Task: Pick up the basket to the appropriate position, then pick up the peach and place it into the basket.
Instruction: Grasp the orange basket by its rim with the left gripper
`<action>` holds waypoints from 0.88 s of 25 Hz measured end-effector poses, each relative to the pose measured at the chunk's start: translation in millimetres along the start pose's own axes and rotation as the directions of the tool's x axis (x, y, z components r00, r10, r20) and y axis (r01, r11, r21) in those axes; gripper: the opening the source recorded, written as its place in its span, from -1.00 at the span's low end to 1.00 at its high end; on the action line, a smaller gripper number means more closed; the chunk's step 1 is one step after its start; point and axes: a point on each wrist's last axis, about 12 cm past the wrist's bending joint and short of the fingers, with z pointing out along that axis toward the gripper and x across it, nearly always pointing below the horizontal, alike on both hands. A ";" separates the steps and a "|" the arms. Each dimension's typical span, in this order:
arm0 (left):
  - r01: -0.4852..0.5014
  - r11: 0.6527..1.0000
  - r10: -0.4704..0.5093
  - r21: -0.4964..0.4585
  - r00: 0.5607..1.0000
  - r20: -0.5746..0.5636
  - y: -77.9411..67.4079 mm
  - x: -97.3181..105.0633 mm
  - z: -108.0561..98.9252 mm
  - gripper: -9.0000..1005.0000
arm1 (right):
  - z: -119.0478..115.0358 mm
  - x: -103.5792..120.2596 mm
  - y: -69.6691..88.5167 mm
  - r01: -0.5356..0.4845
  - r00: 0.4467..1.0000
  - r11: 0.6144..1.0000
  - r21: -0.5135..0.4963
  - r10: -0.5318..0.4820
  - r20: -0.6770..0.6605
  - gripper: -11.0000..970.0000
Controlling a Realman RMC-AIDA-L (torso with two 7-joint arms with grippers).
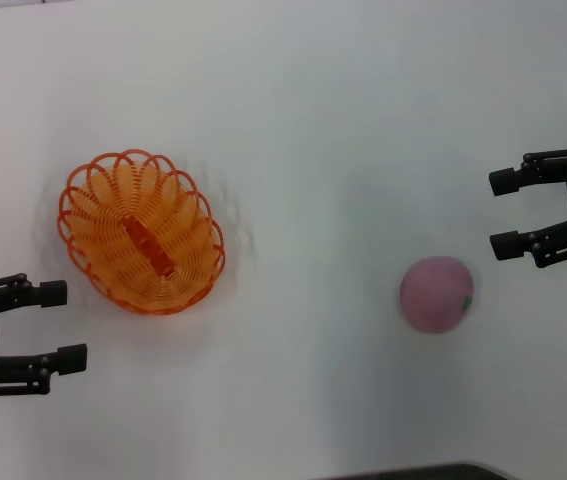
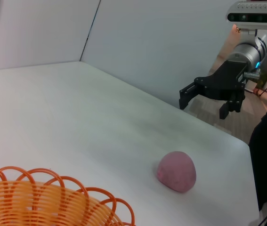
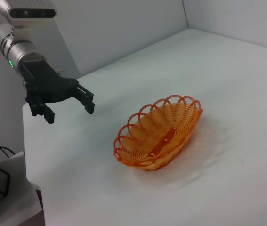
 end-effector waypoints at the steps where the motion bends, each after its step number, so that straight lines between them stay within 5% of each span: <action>1: 0.000 1.000 0.000 0.000 1.000 0.000 0.0 0.0 0.0 0.76 | 0.0 -0.1 -0.1 0.000 1.000 1.000 0.000 0.000 0.000 0.91; 22: -0.009 1.000 0.009 -0.007 1.000 -0.004 1.2 -1.8 -0.7 0.68 | 1.1 -1.4 -2.1 0.002 1.000 1.000 0.012 -0.002 0.001 0.91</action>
